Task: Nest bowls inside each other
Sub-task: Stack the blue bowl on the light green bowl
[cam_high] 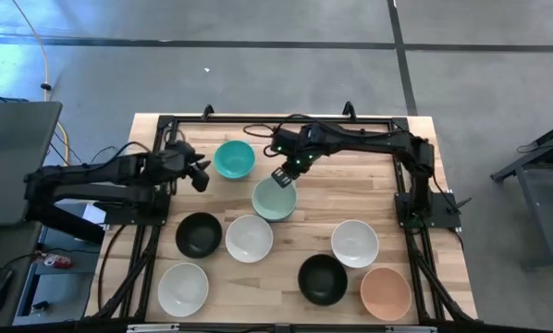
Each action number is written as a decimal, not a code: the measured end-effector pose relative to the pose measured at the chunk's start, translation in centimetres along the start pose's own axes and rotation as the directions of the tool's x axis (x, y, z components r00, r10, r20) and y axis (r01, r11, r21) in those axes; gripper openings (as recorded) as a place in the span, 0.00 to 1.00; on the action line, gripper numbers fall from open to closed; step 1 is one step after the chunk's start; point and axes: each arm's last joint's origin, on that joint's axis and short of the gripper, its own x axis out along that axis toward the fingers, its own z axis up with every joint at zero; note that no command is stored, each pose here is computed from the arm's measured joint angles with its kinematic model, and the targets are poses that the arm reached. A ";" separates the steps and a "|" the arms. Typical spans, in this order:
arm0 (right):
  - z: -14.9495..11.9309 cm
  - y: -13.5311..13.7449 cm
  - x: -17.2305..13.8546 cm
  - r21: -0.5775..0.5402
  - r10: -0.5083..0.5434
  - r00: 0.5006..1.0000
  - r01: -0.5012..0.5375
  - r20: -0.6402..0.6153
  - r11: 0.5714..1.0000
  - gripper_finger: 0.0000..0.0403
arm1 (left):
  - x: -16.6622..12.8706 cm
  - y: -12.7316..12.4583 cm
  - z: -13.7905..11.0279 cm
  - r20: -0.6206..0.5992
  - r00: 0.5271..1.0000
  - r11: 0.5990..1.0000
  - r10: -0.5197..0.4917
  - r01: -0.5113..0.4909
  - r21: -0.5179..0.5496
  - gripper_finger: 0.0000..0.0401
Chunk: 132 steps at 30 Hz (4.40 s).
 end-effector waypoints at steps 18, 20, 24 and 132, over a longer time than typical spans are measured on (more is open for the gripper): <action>-1.5 -0.6 -10.4 -0.186 0.197 0.938 -0.148 0.284 0.971 0.16 | 6.4 3.5 0.9 -0.310 0.942 0.951 -0.124 0.024 -0.307 0.33; -1.9 -0.9 -11.8 -0.196 0.214 0.925 -0.158 0.314 0.968 0.16 | 6.2 3.9 1.2 -0.318 0.942 0.950 -0.107 0.002 -0.313 0.33; -2.8 -1.5 -14.3 -0.199 0.224 0.898 -0.157 0.380 0.967 0.16 | 5.8 4.9 2.3 -0.321 0.945 0.942 -0.067 -0.046 -0.334 0.33; -6.4 -2.6 -19.4 -0.240 0.265 0.847 -0.168 0.462 0.956 0.16 | 13.5 3.3 12.5 -0.635 0.764 0.991 -0.114 0.041 -0.128 0.00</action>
